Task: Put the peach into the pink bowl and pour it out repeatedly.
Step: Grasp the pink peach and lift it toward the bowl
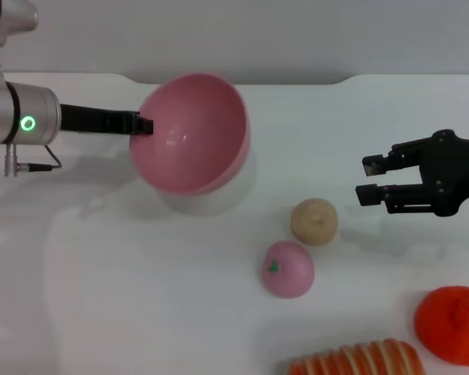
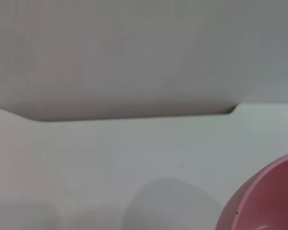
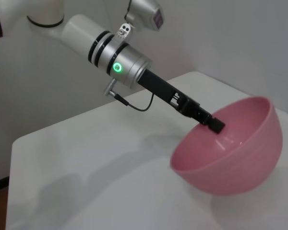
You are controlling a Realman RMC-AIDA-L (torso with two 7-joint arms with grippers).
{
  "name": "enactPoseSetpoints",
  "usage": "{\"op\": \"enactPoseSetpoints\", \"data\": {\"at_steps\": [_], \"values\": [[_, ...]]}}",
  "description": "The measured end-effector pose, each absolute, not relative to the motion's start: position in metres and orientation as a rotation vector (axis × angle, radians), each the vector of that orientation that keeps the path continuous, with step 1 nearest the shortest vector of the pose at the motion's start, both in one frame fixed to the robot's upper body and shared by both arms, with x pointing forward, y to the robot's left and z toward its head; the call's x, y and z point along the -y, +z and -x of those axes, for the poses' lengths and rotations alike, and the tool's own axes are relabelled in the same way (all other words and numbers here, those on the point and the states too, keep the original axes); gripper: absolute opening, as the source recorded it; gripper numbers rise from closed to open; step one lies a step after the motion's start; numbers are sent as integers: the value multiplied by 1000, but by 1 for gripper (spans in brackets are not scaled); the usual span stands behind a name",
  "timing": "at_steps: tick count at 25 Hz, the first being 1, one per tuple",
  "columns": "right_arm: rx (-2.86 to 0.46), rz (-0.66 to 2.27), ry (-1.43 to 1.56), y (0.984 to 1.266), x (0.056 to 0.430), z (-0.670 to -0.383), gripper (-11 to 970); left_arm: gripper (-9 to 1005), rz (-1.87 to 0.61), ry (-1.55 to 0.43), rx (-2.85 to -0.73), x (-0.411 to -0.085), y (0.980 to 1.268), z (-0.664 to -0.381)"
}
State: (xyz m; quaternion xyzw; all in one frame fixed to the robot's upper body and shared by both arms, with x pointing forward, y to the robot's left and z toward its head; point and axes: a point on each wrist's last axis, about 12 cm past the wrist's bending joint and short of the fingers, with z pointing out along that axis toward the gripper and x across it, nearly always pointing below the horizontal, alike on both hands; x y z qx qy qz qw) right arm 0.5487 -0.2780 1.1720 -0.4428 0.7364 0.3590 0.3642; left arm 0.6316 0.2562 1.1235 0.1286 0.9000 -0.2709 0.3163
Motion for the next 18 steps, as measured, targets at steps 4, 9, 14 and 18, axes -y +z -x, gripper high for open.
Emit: {"op": "enactPoseSetpoints", "data": {"at_steps": [4, 9, 14, 18], "values": [[-1904, 1137, 935, 1171, 276, -549, 499, 44, -402, -671, -2404, -251, 1124, -633], [-1930, 1139, 957, 1165, 269, -550, 499, 45, -448, -655, -2409, -247, 1134, -638], [-1979, 1127, 967, 1150, 257, -555, 499, 44, -486, -653, -2407, -242, 1143, -642], [-2019, 1108, 997, 1135, 244, -562, 499, 44, -510, -648, -2391, -234, 1148, -645]]}}
